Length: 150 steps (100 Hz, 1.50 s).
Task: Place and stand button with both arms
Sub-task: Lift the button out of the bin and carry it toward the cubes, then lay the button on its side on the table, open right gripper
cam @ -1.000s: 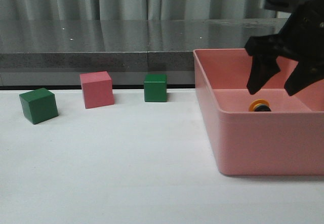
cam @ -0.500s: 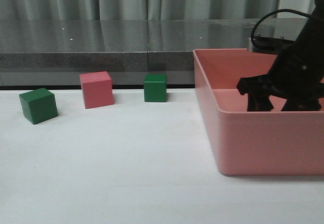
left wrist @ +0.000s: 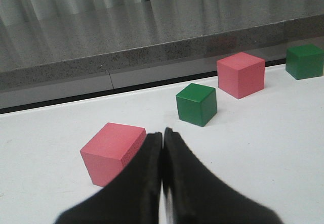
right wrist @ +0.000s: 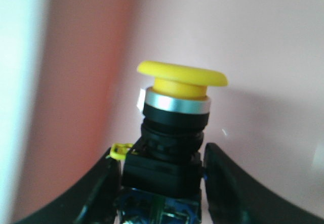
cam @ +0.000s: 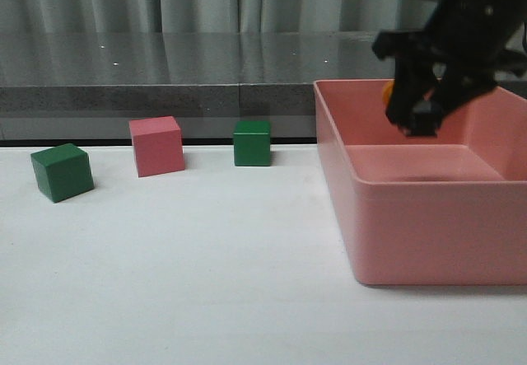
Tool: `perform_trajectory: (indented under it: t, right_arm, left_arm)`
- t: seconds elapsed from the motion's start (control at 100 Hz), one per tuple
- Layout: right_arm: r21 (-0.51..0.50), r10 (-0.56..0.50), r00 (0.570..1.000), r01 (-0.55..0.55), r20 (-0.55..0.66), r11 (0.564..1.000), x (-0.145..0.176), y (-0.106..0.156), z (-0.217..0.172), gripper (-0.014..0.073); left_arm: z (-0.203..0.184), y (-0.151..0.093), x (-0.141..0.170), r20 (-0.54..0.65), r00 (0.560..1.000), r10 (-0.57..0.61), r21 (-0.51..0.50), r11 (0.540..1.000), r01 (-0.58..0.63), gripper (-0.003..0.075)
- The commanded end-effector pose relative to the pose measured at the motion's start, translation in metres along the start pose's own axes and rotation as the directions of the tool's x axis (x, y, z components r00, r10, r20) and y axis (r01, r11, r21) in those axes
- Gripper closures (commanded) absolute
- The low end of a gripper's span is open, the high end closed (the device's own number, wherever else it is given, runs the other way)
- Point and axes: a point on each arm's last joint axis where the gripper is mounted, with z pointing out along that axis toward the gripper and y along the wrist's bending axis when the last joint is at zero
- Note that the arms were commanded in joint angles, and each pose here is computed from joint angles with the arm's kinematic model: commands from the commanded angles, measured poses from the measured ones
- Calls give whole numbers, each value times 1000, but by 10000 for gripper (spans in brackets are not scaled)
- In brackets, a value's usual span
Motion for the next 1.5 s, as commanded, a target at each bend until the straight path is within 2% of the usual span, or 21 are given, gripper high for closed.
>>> perform_trajectory:
  t: [0.0,0.09,0.18,0.32,0.42,0.56,0.61,0.7,0.77,0.88,1.28,1.38,1.49]
  right_arm:
    - [-28,-105,981,111,161,993,-28,27,-53,539]
    - [-56,-259,947,274,192,960,-40,58,-66,540]
    - [-81,-430,879,453,208,888,-44,91,-66,540]
    - [-110,-632,738,666,236,738,-47,140,-48,540]
    - [-128,-756,607,793,244,596,-45,169,-29,540]
    - [-183,-878,420,905,229,385,-35,202,7,540]
    - [-210,-904,367,923,218,324,-30,210,23,540]
    - [-245,-932,295,939,209,242,-24,219,42,540]
    - [-271,-947,255,942,195,197,-18,221,58,540]
    - [-310,-960,223,937,168,163,-9,219,79,540]
    - [-358,-967,220,919,126,162,1,215,105,521]
    - [-370,-968,220,915,119,163,3,215,107,412]
    - [-369,-967,228,914,117,171,3,215,107,179]
  left_arm:
    - [1,-2,6,67,998,-13,-4,1000,14,739]
    - [1,-2,6,67,998,-13,-4,1000,14,739]
    - [1,-2,6,67,998,-13,-4,1000,14,739]
    - [1,-2,6,67,998,-13,-4,1000,14,739]
    - [1,-2,6,67,998,-13,-4,1000,14,739]
    - [1,-2,6,67,998,-13,-4,1000,14,739]
    - [1,-2,6,67,998,-13,-4,1000,14,739]
    - [1,-2,6,67,998,-13,-4,1000,14,739]
    - [1,-2,6,67,998,-13,-4,1000,14,739]
    - [1,-2,6,67,998,-13,-4,1000,14,740]
    - [1,-2,6,67,998,-13,-4,1000,14,739]
    - [1,-2,6,67,998,-13,-4,1000,14,739]
    - [1,-2,6,67,998,-13,-4,1000,14,740]
